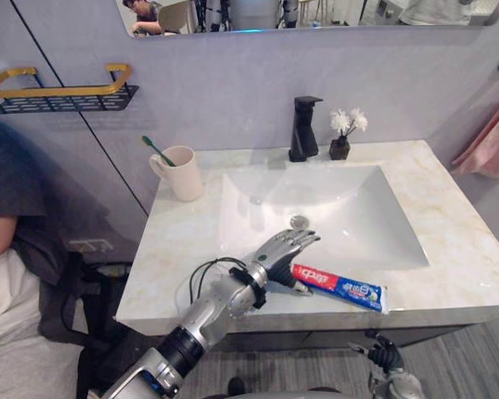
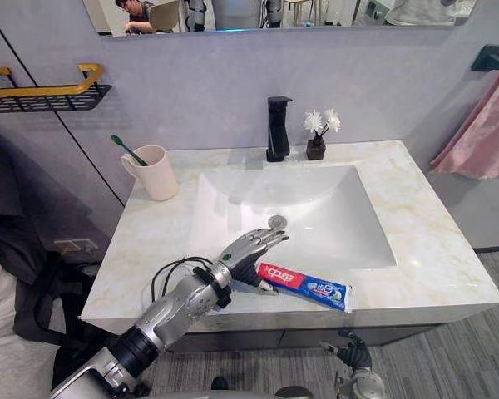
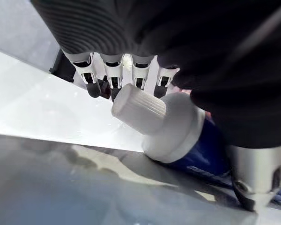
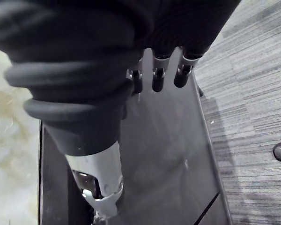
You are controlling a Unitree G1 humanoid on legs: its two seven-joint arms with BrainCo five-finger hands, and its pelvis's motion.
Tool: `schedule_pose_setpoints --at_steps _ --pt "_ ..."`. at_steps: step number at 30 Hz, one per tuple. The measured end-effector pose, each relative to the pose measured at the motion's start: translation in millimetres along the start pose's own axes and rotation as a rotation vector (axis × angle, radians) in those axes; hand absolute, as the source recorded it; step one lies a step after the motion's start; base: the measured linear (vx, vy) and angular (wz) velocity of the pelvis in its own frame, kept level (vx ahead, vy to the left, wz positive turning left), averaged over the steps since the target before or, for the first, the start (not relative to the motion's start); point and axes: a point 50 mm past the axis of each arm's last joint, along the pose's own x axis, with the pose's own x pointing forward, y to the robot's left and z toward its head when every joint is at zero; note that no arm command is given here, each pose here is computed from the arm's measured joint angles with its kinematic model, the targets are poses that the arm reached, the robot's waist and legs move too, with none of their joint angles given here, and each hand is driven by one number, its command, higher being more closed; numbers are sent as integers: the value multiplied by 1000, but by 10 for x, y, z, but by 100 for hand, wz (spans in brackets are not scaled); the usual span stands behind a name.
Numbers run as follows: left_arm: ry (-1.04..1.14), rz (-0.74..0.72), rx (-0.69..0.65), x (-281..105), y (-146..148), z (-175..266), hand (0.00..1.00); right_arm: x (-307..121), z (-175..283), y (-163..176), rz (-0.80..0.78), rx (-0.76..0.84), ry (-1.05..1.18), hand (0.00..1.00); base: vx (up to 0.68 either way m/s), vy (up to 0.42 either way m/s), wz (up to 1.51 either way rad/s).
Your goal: Organize washtable
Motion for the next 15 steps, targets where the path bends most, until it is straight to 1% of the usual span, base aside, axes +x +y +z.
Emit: schedule_pose_setpoints --at_steps 9,15 --pt "45 -1 19 48 70 -135 100 40 48 37 8 2 -4 0 -31 -6 -10" --pt "55 -13 31 25 95 -180 100 37 29 -40 -26 24 4 0 -13 -11 -8"
